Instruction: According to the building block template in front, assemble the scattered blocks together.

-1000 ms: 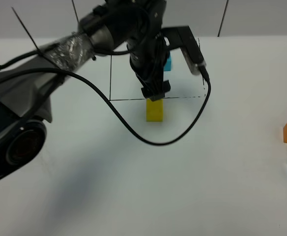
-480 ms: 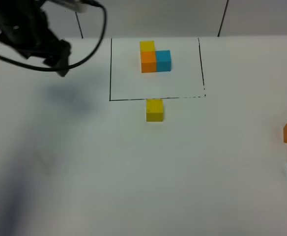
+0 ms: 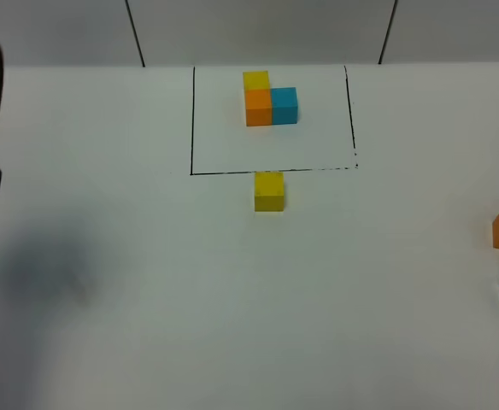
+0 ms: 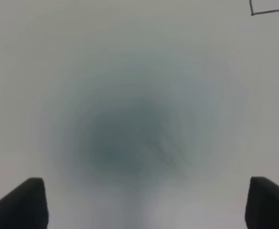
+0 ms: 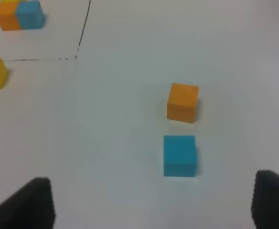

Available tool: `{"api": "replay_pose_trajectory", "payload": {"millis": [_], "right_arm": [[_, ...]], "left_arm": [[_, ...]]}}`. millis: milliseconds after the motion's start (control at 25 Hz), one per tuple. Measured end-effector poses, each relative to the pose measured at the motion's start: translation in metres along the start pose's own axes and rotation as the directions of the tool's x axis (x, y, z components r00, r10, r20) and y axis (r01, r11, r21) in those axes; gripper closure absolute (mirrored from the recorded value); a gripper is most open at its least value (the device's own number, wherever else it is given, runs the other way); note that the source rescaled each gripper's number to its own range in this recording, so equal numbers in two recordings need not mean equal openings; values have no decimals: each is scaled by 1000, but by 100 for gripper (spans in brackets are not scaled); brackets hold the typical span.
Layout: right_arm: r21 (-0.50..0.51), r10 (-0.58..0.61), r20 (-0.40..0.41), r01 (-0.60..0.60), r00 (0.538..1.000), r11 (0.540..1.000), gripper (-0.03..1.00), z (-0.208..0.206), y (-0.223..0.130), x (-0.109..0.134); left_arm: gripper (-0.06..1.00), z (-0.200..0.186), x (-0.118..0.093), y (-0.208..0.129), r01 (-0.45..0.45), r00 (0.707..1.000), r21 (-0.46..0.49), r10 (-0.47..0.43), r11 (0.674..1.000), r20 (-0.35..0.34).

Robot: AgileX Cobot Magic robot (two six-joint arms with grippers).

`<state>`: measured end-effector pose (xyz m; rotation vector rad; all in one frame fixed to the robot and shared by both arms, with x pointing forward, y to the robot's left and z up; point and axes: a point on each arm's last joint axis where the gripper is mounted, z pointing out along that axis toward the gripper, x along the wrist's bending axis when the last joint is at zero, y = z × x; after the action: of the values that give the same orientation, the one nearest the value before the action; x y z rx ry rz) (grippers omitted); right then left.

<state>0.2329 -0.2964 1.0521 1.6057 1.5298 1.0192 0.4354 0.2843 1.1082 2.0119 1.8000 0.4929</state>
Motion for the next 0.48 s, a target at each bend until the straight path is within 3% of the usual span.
{"api": "replay_pose_trajectory", "payload": {"millis": [240,480], "right_arm": [[0,0,0,0,1000,1000,26,0,0,0],[0,0,0,0,1000,1000,26,0,0,0]], "left_arm": [[17,-18,-6,-82,1,1000,-72,1,997,17],[21,-30,-8,-146,7,999,-209,0,978,34]]}}
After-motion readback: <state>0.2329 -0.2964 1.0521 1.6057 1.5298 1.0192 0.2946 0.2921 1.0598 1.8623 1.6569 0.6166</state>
